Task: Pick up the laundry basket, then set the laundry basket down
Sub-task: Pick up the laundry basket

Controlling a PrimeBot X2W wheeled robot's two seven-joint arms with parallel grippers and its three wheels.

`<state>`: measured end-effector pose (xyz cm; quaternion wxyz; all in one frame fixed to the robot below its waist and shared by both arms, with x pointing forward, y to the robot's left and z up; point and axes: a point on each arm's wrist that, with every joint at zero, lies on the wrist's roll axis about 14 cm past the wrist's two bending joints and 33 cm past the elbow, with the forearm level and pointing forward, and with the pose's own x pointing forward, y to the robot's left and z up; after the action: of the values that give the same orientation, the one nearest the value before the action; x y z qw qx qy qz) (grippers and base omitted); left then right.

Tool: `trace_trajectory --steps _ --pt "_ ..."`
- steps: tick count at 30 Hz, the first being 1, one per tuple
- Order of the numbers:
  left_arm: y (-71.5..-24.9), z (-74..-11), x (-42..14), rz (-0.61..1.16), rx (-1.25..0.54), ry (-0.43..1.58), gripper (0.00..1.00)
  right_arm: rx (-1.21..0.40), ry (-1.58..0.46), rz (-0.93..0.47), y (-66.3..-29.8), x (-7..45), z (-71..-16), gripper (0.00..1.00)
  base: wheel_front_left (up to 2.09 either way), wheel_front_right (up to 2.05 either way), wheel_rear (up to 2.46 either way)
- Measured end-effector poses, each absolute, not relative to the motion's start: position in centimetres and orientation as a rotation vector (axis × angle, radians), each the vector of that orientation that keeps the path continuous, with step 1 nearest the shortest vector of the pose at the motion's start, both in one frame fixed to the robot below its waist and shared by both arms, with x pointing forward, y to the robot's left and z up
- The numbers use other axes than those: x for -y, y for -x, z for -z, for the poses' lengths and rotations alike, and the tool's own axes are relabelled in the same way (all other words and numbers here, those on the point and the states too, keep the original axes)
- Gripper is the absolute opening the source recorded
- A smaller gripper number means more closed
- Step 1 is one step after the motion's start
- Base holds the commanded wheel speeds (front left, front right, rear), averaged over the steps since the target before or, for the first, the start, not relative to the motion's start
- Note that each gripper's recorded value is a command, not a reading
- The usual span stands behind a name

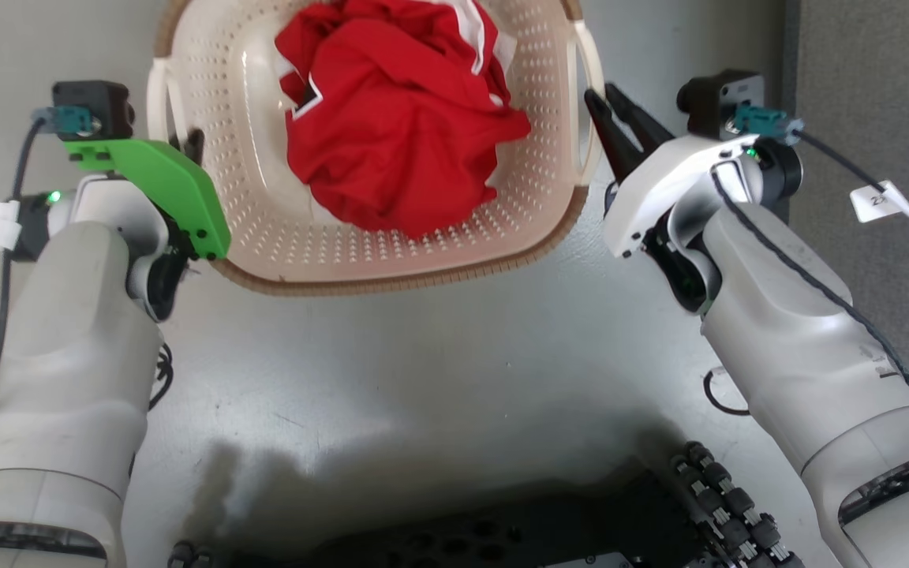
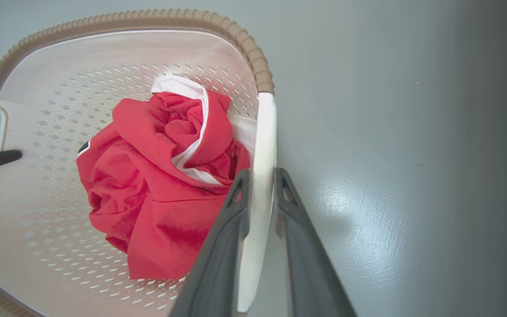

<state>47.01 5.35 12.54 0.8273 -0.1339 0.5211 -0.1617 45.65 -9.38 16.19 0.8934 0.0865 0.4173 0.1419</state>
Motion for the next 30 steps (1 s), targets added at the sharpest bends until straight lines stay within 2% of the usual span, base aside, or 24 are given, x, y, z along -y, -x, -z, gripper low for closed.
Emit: trace_trajectory --steps 12,30 --pt "-46.4 -15.0 -4.1 0.344 -1.152 0.349 0.00 -0.933 -0.157 -0.280 -44.2 10.4 -17.2 0.00 0.00 0.00 0.00" --pt "-43.7 -20.3 -3.7 0.337 -1.218 0.416 0.00 -0.962 -0.155 -0.274 -43.4 10.8 -21.8 0.00 0.00 0.00 0.00"
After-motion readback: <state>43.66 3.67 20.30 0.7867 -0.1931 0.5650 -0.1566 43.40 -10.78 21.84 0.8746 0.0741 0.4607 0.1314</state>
